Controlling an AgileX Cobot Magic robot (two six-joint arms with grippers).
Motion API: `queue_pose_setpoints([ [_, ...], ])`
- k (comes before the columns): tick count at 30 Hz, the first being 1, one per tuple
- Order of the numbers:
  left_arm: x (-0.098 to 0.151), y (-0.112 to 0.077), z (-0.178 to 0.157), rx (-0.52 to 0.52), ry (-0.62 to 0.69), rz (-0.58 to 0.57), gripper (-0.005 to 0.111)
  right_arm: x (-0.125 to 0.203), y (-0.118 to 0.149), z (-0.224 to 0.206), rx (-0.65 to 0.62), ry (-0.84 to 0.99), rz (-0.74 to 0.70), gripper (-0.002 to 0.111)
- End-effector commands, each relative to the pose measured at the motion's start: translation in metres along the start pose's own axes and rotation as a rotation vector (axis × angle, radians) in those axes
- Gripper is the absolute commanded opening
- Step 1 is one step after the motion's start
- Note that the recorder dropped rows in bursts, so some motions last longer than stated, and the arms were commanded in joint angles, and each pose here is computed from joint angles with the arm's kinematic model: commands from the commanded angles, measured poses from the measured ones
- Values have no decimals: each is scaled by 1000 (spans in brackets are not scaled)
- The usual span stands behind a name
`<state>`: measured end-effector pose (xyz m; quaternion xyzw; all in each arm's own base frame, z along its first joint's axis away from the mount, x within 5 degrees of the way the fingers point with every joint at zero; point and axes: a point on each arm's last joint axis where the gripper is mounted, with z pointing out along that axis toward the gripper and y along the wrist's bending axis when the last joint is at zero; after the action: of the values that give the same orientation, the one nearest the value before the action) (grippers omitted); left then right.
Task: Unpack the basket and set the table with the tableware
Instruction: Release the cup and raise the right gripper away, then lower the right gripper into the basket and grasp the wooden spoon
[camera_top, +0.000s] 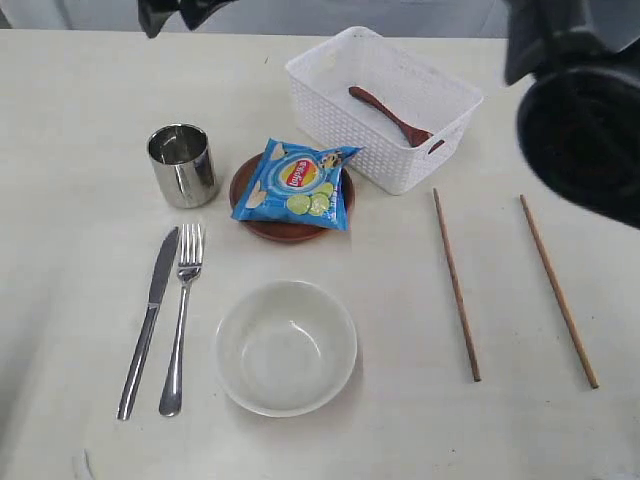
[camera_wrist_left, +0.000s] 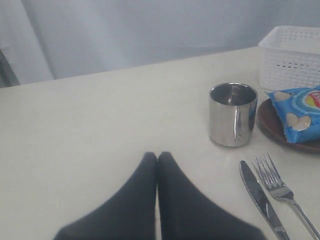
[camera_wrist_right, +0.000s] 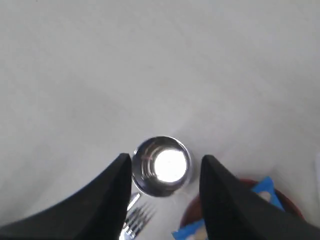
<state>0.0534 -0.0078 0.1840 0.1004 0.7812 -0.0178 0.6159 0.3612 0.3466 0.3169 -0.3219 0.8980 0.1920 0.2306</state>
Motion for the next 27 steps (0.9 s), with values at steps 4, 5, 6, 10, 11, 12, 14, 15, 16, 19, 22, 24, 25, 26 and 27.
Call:
queue_pose_setpoints([
  [4, 0, 0, 0, -2, -8, -3, 0, 35, -57, -61, 108, 80, 61, 42],
  [5, 0, 0, 0, -2, -8, -3, 0, 42, -68, -70, 140, 94, 69, 42],
  [6, 0, 0, 0, -2, -8, -3, 0, 50, -79, -74, 174, 112, 74, 42],
  [10, 0, 0, 0, -2, -8, -3, 0, 70, -141, -93, 237, 125, 250, 42],
  [11, 0, 0, 0, -2, -8, -3, 0, 73, -157, -92, 217, 124, 310, 42],
  [12, 0, 0, 0, -2, -8, -3, 0, 76, -170, -89, 197, 128, 332, 42],
  [14, 0, 0, 0, -2, -8, -3, 0, 80, -194, -81, 164, 134, 356, 42],
  [15, 0, 0, 0, -2, -8, -3, 0, 81, -201, -77, 163, 138, 364, 42],
  [16, 0, 0, 0, -2, -8, -3, 0, 81, -207, -70, 163, 147, 340, 42],
  [19, 0, 0, 0, -2, -8, -3, 0, 74, -213, -51, 166, 164, 257, 42],
  [22, 0, 0, 0, -2, -8, -3, 0, 65, -214, -27, 175, 181, 190, 42],
  [24, 0, 0, 0, -2, -8, -3, 0, 64, -217, -7, 172, 197, 181, 42],
  [25, 0, 0, 0, -2, -8, -3, 0, 63, -221, 4, 174, 204, 176, 42],
  [26, 0, 0, 0, -2, -8, -3, 0, 62, -223, 12, 176, 210, 172, 42],
  [27, 0, 0, 0, -2, -8, -3, 0, 63, -226, 21, 178, 217, 169, 42],
])
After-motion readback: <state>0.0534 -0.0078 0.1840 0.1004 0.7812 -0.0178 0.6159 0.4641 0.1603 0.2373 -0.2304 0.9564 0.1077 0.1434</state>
